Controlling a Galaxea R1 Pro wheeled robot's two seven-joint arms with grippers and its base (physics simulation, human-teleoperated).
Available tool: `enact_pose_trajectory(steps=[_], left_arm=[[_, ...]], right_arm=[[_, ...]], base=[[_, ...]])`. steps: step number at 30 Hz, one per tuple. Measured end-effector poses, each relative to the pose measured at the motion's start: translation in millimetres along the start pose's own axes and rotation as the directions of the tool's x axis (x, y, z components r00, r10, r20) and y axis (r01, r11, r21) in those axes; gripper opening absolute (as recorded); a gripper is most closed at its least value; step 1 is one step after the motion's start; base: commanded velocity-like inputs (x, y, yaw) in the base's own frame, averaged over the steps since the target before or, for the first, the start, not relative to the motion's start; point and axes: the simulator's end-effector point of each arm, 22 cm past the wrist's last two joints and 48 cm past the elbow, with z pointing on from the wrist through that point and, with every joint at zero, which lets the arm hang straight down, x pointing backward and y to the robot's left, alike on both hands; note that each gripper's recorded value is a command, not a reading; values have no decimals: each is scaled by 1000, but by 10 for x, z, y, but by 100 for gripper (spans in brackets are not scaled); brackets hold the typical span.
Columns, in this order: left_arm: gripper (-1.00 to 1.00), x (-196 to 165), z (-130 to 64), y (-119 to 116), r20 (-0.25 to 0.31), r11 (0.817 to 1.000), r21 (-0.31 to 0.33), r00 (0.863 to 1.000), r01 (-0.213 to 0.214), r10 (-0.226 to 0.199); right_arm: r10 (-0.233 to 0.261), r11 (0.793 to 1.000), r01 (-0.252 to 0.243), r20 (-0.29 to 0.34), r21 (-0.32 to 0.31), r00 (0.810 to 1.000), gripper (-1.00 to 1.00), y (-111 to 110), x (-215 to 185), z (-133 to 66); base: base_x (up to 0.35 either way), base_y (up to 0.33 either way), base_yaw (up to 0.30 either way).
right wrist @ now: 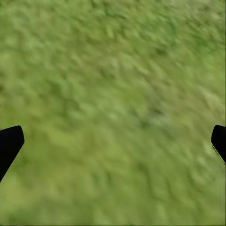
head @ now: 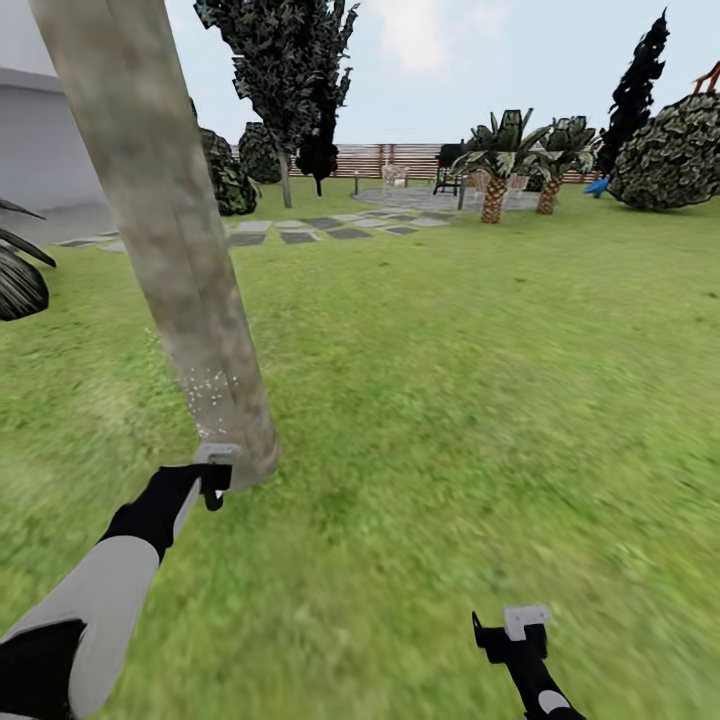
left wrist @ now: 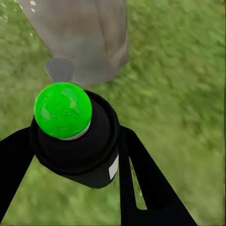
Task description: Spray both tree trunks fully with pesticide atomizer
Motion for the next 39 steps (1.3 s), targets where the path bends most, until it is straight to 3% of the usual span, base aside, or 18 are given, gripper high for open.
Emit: enact_pose_trajectory(steps=[9, 12, 15, 16, 21, 26, 32, 39], left_arm=[[-100, 348, 55, -75, -52, 1000, 13, 999, 15, -15], [-100, 525, 79, 125, -77, 999, -12, 996, 33, -34], [-100, 654, 79, 513, -23, 995, -62, 996, 80, -81], [-100, 673, 80, 519, -18, 994, -62, 996, 87, -88], [-100, 725, 102, 285, -20, 995, -36, 996, 90, -91], [-100, 961, 98, 270, -43, 995, -37, 995, 92, -93], [-100, 973, 102, 111, -44, 996, -19, 995, 90, -90], [-100, 993, 104, 83, -49, 996, -16, 995, 89, -90]], right_arm=[[0, 1000, 0, 0, 0, 1000, 100, 0, 3, -1], [0, 1000, 0, 0, -1, 1000, 100, 1, 4, -2], [0, 1000, 0, -1, -1, 1000, 100, 2, 7, -3], [0, 1000, 0, -1, 0, 1000, 100, 1, 6, -3], [0, 1000, 0, -1, -1, 1000, 100, 1, 5, -2], [0, 1000, 0, -1, -1, 1000, 100, 4, 4, 0], [1, 1000, -1, -1, -2, 1000, 100, 13, 4, 0], [1, 1000, -1, 0, -2, 1000, 100, 12, 2, -1]], base=[[233, -201, 10], [233, -201, 0], [232, -201, 0], [232, -201, 0], [232, -201, 123], [111, -225, 268], [-42, -269, 273], [96, -269, 77]])
